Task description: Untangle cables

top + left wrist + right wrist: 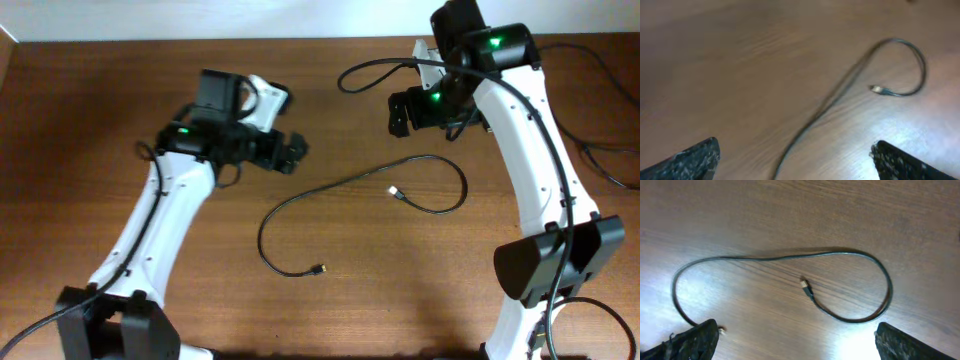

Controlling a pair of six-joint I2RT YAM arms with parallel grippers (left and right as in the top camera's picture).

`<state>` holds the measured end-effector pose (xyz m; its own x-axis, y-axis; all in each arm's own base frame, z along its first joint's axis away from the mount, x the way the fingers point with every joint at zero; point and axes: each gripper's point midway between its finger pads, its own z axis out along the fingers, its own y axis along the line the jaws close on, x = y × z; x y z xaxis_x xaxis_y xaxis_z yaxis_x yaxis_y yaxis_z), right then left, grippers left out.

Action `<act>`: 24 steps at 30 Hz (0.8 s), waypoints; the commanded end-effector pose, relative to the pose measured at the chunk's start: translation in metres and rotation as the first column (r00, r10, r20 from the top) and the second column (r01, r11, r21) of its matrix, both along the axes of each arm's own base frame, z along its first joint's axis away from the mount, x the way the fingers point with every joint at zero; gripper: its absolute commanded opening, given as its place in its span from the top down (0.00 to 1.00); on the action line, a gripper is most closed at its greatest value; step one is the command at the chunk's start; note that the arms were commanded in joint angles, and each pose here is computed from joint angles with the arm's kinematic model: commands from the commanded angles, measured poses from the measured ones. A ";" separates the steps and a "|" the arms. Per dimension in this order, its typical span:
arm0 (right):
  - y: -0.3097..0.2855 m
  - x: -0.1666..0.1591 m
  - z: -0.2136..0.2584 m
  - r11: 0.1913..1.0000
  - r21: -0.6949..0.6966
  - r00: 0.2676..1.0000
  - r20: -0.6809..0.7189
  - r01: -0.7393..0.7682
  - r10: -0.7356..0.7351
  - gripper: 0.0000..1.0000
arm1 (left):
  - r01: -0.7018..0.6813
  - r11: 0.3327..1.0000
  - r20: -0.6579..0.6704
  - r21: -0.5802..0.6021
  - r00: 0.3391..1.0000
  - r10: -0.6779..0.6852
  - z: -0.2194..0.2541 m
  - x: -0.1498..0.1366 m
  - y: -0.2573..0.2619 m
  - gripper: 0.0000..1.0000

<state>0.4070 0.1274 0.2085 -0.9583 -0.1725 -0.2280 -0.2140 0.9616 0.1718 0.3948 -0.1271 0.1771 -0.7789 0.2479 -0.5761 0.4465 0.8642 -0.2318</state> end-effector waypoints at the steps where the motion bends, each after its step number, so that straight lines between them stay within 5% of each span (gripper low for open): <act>1: 0.010 0.002 -0.003 0.990 0.040 0.991 -0.032 0.134 -0.133 0.01 | -0.222 0.975 -0.068 0.025 0.972 0.223 -0.010 0.008 0.067 0.01; 10: 0.044 0.000 -0.037 0.853 -0.020 0.844 -0.135 0.521 -0.519 0.01 | -0.387 0.922 -0.089 0.030 0.917 0.388 -0.013 0.008 0.137 0.01; 17: 0.082 -0.007 -0.106 0.544 -0.161 0.518 -0.178 0.823 -0.836 0.01 | -0.389 0.921 -0.084 0.035 0.917 0.390 -0.013 0.009 0.138 0.01; 24: 0.107 0.005 -0.169 0.525 -0.189 0.489 -0.207 0.830 -0.847 0.01 | -0.388 0.921 -0.084 0.035 0.917 0.390 -0.013 0.009 0.138 0.01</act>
<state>0.4111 0.2310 0.0532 -0.6987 0.7154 0.0064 0.7151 0.6980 0.0378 0.4025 0.0074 0.1669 -0.8597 -0.0586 -0.5074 0.0735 0.9689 -0.2364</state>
